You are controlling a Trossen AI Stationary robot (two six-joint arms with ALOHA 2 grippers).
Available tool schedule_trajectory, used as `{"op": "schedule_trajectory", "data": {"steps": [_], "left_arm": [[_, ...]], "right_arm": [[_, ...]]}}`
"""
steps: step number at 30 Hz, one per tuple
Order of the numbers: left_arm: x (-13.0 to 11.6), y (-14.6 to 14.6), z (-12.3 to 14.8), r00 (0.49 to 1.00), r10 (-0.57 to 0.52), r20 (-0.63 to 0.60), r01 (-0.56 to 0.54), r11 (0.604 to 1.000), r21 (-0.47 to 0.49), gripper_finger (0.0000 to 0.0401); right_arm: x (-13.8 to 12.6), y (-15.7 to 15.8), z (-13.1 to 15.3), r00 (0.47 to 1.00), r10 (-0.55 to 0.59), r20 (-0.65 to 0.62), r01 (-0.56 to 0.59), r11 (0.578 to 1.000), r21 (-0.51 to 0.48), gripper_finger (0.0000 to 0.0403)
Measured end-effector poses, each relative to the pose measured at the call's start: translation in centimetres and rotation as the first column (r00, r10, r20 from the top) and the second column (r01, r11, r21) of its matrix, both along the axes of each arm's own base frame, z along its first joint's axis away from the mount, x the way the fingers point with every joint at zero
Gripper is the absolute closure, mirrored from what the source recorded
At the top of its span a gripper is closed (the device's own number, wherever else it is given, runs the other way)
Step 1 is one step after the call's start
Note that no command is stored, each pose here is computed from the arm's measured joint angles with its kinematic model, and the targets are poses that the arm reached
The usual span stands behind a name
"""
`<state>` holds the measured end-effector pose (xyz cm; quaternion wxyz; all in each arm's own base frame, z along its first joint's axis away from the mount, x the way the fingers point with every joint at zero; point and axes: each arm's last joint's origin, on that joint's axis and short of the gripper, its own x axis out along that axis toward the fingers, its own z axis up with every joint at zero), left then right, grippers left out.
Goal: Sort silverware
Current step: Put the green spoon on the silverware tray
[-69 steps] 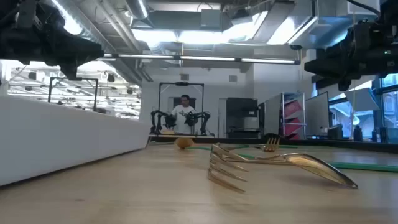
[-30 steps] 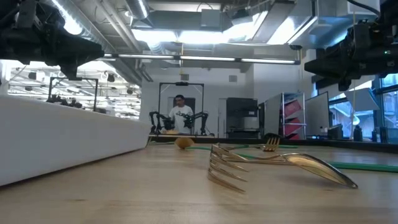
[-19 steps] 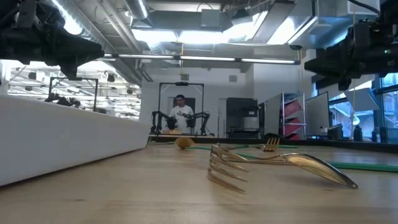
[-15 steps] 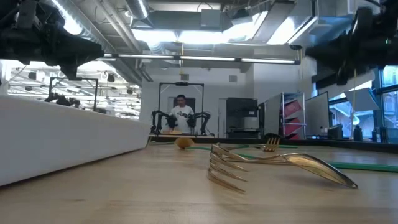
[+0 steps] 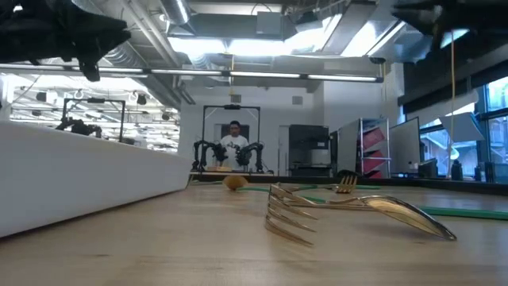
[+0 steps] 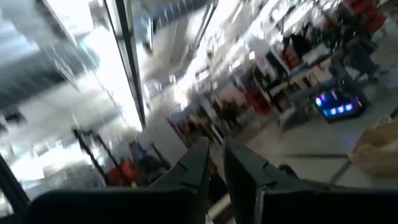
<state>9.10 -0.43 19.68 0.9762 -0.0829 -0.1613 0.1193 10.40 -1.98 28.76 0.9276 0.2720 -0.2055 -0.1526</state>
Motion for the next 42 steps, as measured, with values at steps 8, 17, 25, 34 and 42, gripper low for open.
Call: {"op": "schedule_trajectory", "data": {"steps": [8, 17, 25, 34, 42], "left_arm": [[-0.5, 0.1, 1.2, 0.994, 0.045, 0.101, -0.055, 0.994, 0.098, 0.0313], [-0.4, 0.1, 1.0, 0.996, 0.049, 0.077, -0.058, 0.992, 0.115, 0.0313], [-0.3, 0.1, 0.7, 0.998, 0.049, 0.043, -0.054, 0.991, 0.123, 0.0313], [-0.2, 0.0, 0.5, 0.999, 0.047, 0.022, -0.049, 0.991, 0.122, 0.0313], [-0.2, 0.0, 0.5, 0.999, 0.049, 0.018, -0.051, 0.99, 0.13, 0.0313]], "right_arm": [[9.0, -0.2, 5.4, 0.882, 0.246, -0.401, -0.236, 0.969, 0.076, 0.0352], [20.0, 0.5, 5.8, 0.48, 0.698, -0.532, -0.51, 0.715, 0.478, 0.0352], [24.6, 4.6, 2.4, 0.153, 0.8, -0.58, -0.418, 0.584, 0.696, 0.0352], [26.8, 9.4, -2.8, 0.019, 0.813, -0.583, -0.281, 0.564, 0.777, 0.0352], [27.7, 11.8, -6.8, -0.06, 0.814, -0.577, -0.146, 0.565, 0.812, 0.0323]]}}
